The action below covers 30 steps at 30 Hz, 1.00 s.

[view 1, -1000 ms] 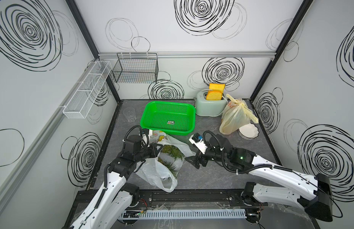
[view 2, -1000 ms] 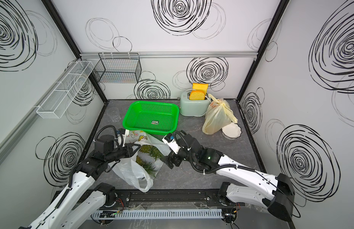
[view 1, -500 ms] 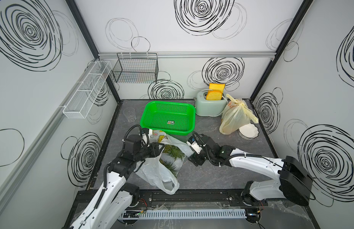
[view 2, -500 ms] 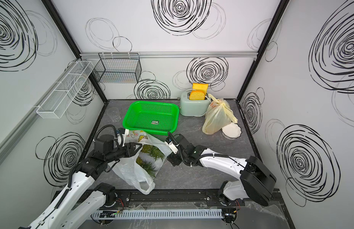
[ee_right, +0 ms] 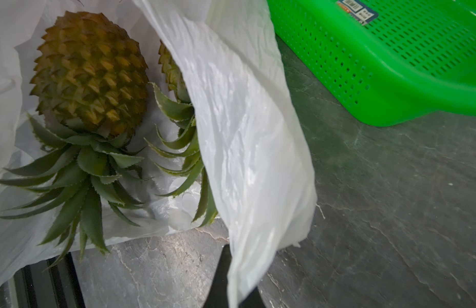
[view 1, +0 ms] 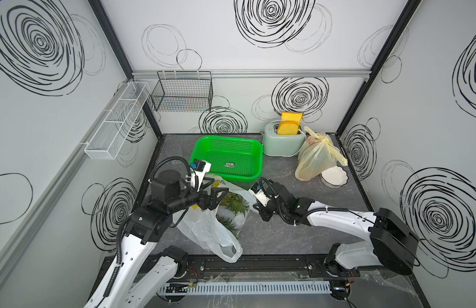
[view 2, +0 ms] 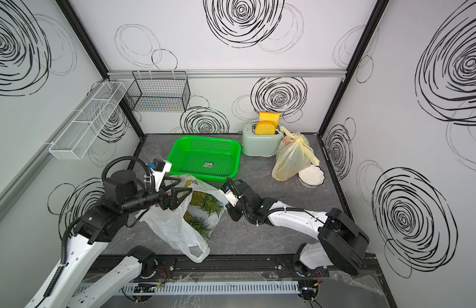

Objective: Place the pineapple into a plastic bag & tie a knot
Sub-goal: Adjust the plastic bag at the center of the board.

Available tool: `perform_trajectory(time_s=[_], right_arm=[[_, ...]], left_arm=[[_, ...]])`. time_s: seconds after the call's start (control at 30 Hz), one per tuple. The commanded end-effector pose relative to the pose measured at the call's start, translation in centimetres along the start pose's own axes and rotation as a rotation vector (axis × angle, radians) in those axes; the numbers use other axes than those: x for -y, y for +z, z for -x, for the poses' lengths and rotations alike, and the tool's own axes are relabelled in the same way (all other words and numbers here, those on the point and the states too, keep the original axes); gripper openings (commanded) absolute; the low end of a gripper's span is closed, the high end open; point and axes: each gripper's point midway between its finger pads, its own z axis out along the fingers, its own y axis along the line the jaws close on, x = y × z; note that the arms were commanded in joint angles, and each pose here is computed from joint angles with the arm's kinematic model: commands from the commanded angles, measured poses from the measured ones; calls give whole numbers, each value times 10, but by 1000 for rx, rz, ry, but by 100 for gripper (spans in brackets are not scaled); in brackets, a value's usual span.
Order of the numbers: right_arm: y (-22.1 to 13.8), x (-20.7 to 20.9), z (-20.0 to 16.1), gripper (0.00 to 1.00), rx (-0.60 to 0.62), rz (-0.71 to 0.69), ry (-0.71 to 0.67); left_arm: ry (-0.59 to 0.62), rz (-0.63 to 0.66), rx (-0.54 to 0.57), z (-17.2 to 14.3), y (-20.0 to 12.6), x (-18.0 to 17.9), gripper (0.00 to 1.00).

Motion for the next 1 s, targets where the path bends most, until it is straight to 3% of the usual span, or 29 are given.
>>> perform_trajectory(time_s=[0.0,0.2,0.3,0.43,0.57,0.67,0.87,0.97], right_arm=[[-10,-3,6,0,52,29,18],[-11,-4,1,0,57,38,42],[-11,-4,4,0,63,42,45],[-11,-5,7,0,76,48,58],[-10,-7,6,0,77,57,64],[-11,-7,7,0,79,58,62],[-12,-9,8,0,94,71,82],[-13,-9,9,0,97,73,88]], left_arm=[[242,-226,-42,-14,-3,51,83],[565,-429,-232,-63,1,85,85],[625,-480,-374,-95,5,94,89],[658,-530,-412,-111,9,109,93],[713,-566,-528,-141,18,115,98],[817,-505,-613,-161,30,102,100],[980,-468,-685,-176,42,85,92],[1001,-486,-736,-188,40,78,81]])
